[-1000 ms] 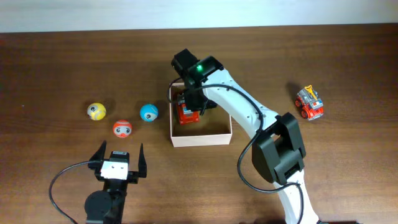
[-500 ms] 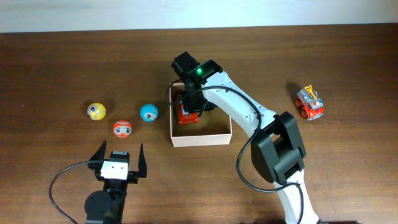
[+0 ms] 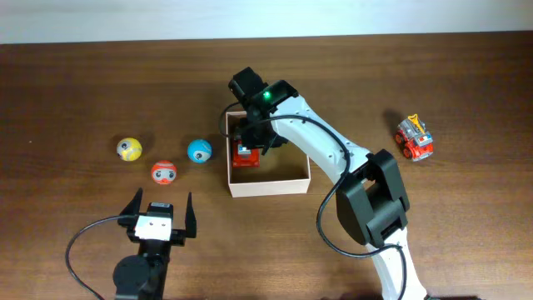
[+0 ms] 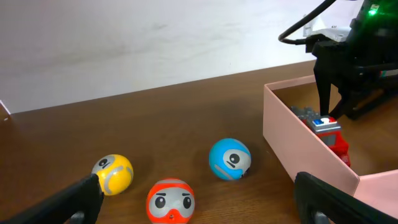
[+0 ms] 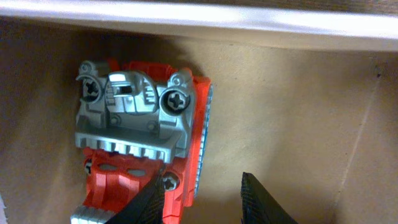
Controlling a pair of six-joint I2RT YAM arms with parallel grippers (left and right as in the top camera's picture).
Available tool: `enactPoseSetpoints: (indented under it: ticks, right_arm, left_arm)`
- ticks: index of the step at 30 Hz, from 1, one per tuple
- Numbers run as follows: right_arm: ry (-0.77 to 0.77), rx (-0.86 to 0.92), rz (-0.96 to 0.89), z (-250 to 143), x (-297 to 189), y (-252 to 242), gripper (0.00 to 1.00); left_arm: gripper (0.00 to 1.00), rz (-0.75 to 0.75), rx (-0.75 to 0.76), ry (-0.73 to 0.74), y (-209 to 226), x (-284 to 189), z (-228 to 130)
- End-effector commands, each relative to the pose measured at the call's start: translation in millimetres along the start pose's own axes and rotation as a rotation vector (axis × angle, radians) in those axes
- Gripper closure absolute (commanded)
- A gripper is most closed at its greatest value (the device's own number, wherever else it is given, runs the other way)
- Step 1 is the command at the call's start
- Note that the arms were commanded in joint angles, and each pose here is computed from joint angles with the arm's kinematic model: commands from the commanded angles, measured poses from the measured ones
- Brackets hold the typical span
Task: Pack container
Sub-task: 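Lower the fire truck into the box and open the right gripper, then raise the right gripper and move it right to the ladder truck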
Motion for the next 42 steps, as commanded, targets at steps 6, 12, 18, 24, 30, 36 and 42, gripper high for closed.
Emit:
enactPoseSetpoints:
  ticks: [6,12,18,24,30,36,42]
  right_arm:
    - [-0.031,0.012,-0.078,9,2,-24,0.64]
    - [-0.015,0.052,-0.091,13,1,-43,0.64]
    - [-0.007,0.083,-0.101,15,1,-58,0.64]
    - [0.000,0.110,-0.109,16,0,-69,0.64]
    - [0.003,0.138,-0.114,19,-1,-83,0.65]
    - [0.006,0.159,-0.119,20,-1,-93,0.65]
    - [0.006,0.168,-0.121,21,-2,-97,0.65]
  left_arm:
    - [0.01,-0.006,0.012,-0.005,0,0,0]
    - [0.01,-0.006,0.012,-0.005,0,0,0]
    - [0.01,-0.006,0.012,-0.005,0,0,0]
    - [0.01,-0.006,0.012,-0.005,0,0,0]
    - [0.01,-0.006,0.012,-0.005,0,0,0]
    - [0.01,-0.006,0.012,-0.005,0,0,0]
    - [0.01,-0.006,0.012,-0.005,0,0,0]
Point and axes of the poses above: each gripper's point midway between its finger pads, its own x axis out along the fingers, its own y axis along the line the jaws close on, z = x × y, the point moved 6 cm from there along -x, back along the fingers, and after that the axes turned 7 degrees about -x, right-handed, at the moved point
